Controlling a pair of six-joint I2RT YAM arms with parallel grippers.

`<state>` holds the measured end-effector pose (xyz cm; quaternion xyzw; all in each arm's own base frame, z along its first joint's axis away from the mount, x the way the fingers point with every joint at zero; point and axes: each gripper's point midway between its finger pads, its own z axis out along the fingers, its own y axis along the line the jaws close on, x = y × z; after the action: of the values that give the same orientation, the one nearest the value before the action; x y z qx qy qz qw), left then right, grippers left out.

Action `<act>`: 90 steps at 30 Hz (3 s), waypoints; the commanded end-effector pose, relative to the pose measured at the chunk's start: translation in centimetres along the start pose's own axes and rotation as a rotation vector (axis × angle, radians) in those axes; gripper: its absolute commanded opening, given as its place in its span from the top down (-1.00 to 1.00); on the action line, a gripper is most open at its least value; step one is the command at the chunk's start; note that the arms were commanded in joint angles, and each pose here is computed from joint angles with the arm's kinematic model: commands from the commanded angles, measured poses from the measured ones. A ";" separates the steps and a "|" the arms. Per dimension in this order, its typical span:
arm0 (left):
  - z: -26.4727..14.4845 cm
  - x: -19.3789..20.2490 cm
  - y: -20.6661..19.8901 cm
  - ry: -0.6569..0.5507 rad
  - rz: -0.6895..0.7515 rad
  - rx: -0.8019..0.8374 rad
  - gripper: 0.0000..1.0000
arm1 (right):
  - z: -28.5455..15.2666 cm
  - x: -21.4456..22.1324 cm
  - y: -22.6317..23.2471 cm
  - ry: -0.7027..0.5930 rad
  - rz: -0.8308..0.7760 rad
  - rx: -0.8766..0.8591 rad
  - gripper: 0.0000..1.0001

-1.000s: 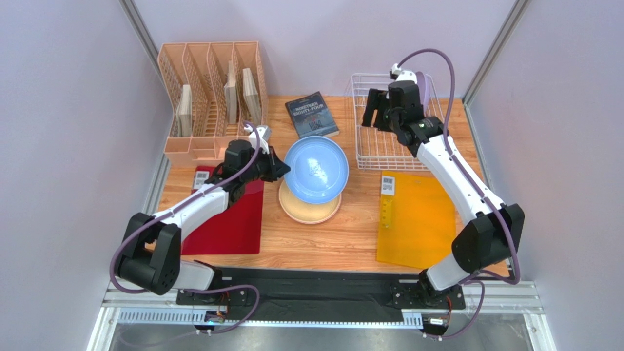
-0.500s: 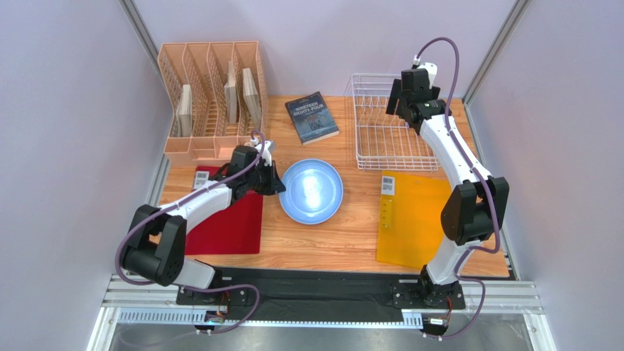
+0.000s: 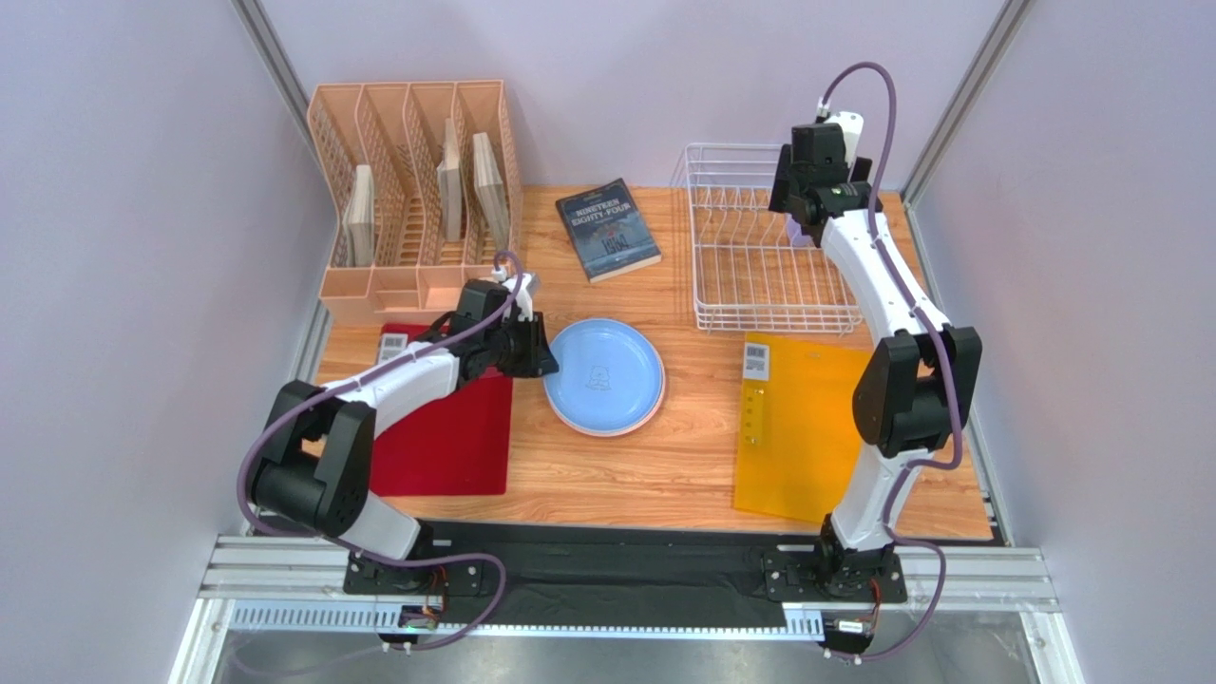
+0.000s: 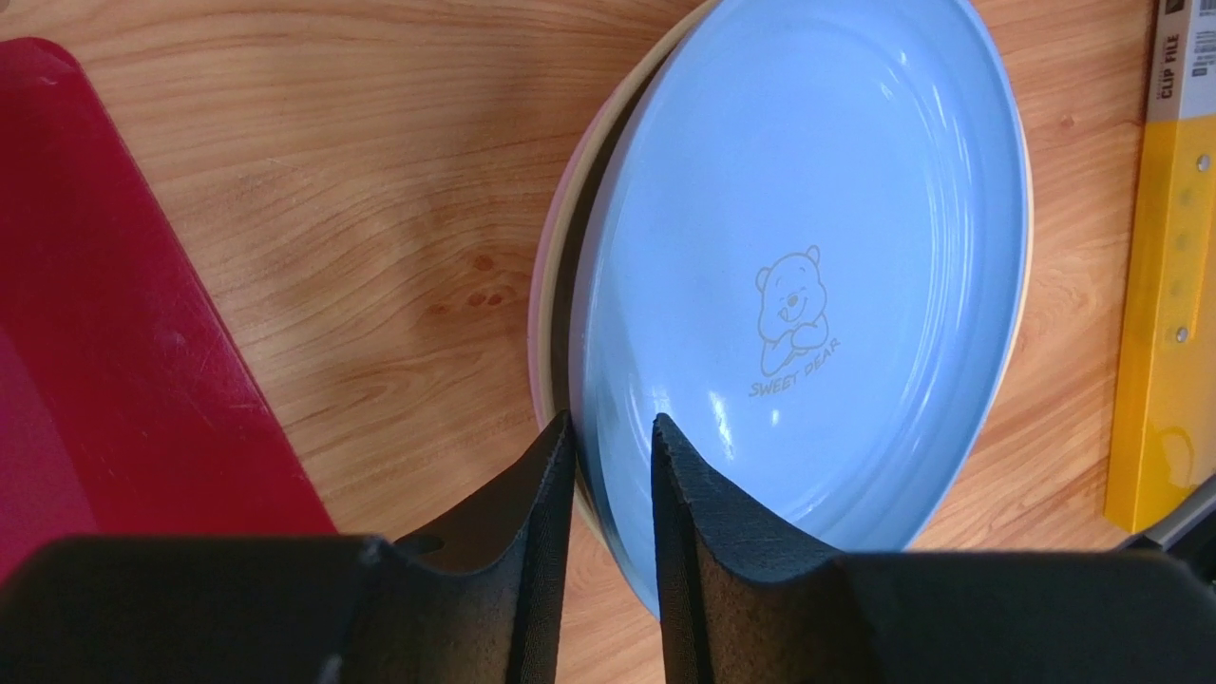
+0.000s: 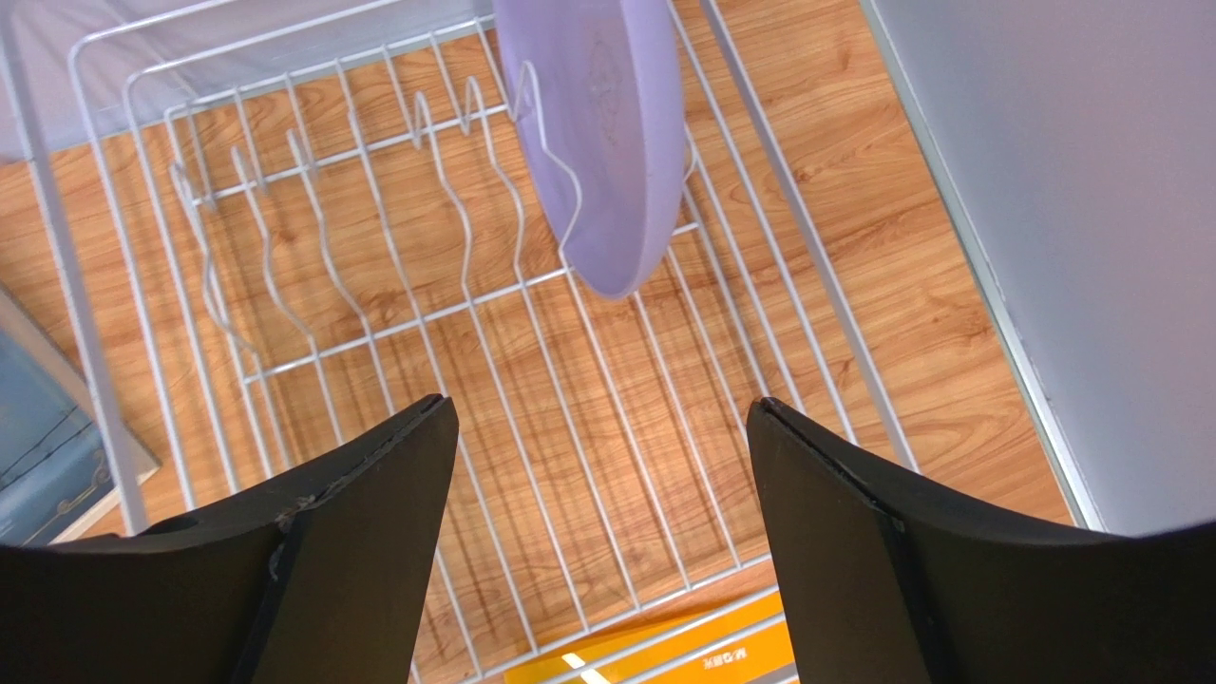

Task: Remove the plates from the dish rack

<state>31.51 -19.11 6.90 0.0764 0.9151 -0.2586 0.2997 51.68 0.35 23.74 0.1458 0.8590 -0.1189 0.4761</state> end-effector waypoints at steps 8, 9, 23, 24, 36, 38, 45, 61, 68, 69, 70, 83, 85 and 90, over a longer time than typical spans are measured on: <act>-0.5 -3.2 0.0 -0.077 0.061 -0.045 -0.32 | 1.7 -4.8 -2.4 -0.125 -0.009 0.114 -0.60; -0.6 -3.3 0.1 -0.079 0.067 -0.058 -0.41 | 1.9 -4.9 -2.5 -0.127 -0.013 0.119 -0.60; -7.7 -9.6 -3.3 -0.443 0.190 -0.014 -0.99 | 10.4 -4.1 -3.1 -0.091 -0.095 0.168 -0.30; -8.1 -9.9 -3.6 -0.465 0.194 -0.005 -0.99 | 10.9 -3.8 -2.9 -0.086 -0.095 0.156 -0.27; -9.2 -12.6 -5.5 -0.542 0.251 0.051 -0.99 | 11.1 -3.2 -2.8 -0.062 -0.132 0.145 1.00; -9.1 -13.3 -4.8 -0.559 0.243 0.008 -0.99 | 10.2 -3.9 -3.1 -0.071 -0.127 0.162 1.00; -7.7 -14.6 -5.2 -0.549 0.215 0.024 -0.99 | 3.2 -9.0 -4.9 -0.244 -0.092 0.309 1.00; -5.1 -18.4 -7.8 -0.548 0.213 0.142 -0.99 | -6.6 -8.8 -6.5 -0.286 0.034 0.205 1.00; -3.7 -21.0 -10.7 -0.568 0.221 0.290 -0.99 | -9.7 -4.4 -1.8 -0.196 0.154 -0.176 1.00; -3.7 -21.2 -11.3 -0.567 0.219 0.325 -0.99 | -10.2 -3.9 -0.5 -0.178 0.160 -0.256 1.00; -2.9 -21.0 -11.2 -0.553 0.213 0.335 -0.99 | -10.6 -3.6 0.0 -0.164 0.203 -0.291 1.00; -0.9 -20.8 -13.4 -0.560 0.137 0.541 -0.99 | -12.4 3.6 7.8 0.086 0.313 -0.714 1.00; -0.2 -20.5 -13.3 -0.547 0.131 0.550 -0.99 | -12.9 3.7 8.4 0.095 0.324 -0.755 1.00; 0.7 -20.6 -13.4 -0.541 0.107 0.578 -0.99 | -13.9 5.6 10.0 0.169 0.335 -0.846 1.00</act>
<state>44.44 -29.49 22.36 0.1210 0.7192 -0.4692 0.4979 41.92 12.42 23.45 0.1073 0.8573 0.2611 0.4306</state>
